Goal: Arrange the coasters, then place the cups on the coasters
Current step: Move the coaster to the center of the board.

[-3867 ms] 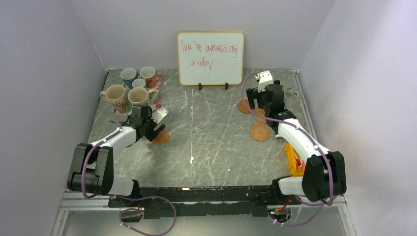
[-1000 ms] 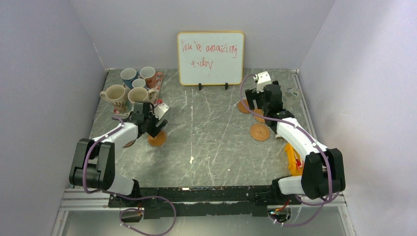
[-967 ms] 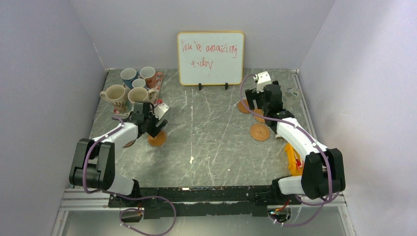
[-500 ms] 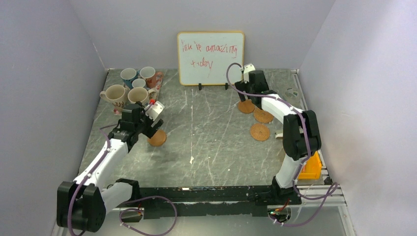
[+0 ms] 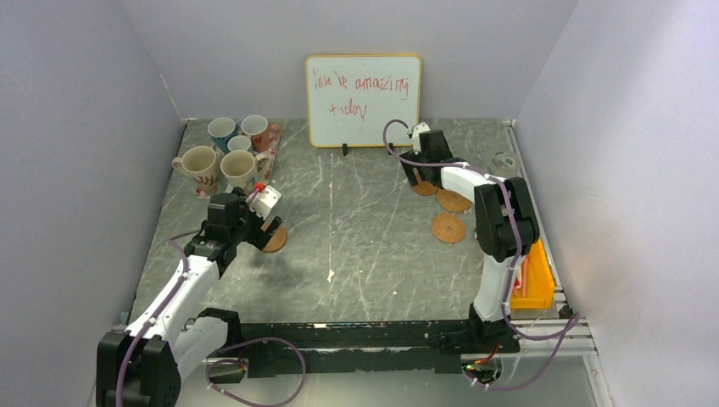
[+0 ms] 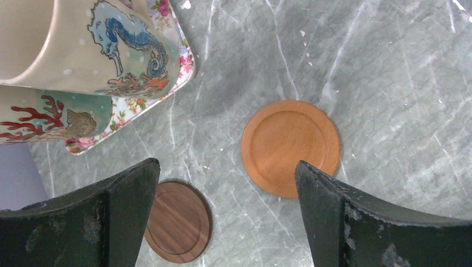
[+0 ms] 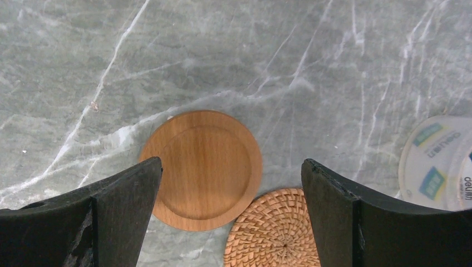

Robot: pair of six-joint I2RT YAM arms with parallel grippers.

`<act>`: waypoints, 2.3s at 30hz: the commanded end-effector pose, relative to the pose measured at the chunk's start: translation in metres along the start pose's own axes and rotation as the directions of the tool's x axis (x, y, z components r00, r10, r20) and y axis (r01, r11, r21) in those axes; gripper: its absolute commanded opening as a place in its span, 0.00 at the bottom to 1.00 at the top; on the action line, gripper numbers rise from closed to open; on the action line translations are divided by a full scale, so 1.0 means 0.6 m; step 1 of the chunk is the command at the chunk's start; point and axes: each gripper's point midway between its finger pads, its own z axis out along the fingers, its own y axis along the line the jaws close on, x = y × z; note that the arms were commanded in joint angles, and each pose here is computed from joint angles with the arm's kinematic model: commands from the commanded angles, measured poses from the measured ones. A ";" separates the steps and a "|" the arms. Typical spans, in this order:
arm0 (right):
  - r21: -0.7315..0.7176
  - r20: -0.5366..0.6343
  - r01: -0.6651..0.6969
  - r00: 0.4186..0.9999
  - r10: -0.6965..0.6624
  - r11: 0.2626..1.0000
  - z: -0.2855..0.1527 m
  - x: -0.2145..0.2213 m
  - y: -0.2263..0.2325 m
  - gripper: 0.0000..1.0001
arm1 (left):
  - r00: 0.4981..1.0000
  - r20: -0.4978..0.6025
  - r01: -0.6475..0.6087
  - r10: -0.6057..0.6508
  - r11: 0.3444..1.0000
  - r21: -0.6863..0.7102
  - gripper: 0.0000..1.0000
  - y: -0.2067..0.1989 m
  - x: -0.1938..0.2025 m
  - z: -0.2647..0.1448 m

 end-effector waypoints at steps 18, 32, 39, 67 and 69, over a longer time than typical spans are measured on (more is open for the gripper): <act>-0.124 -0.077 0.215 0.971 -0.226 0.969 0.001 0.048 0.069 0.96 | 0.997 0.076 0.031 -0.029 0.999 -0.036 0.96 0.008 -0.018 -0.005; -0.576 0.063 0.435 0.868 -0.493 0.692 -0.090 0.102 0.269 0.91 | 0.996 0.079 0.034 -0.030 0.998 -0.045 0.96 0.011 -0.019 -0.007; -0.731 0.141 0.467 0.817 -0.560 0.497 -0.151 0.139 0.344 0.88 | 0.997 0.073 0.035 -0.032 0.998 -0.051 0.96 0.014 -0.017 -0.005; -0.432 0.426 0.419 0.875 -0.229 0.799 -0.277 -0.119 0.400 0.98 | 0.998 0.062 0.018 -0.017 1.000 -0.015 0.96 0.007 -0.015 0.009; -0.350 0.422 0.346 0.888 -0.183 0.871 -0.264 -0.141 0.340 0.98 | 0.998 0.063 0.009 -0.010 1.000 0.015 0.96 0.001 -0.022 0.015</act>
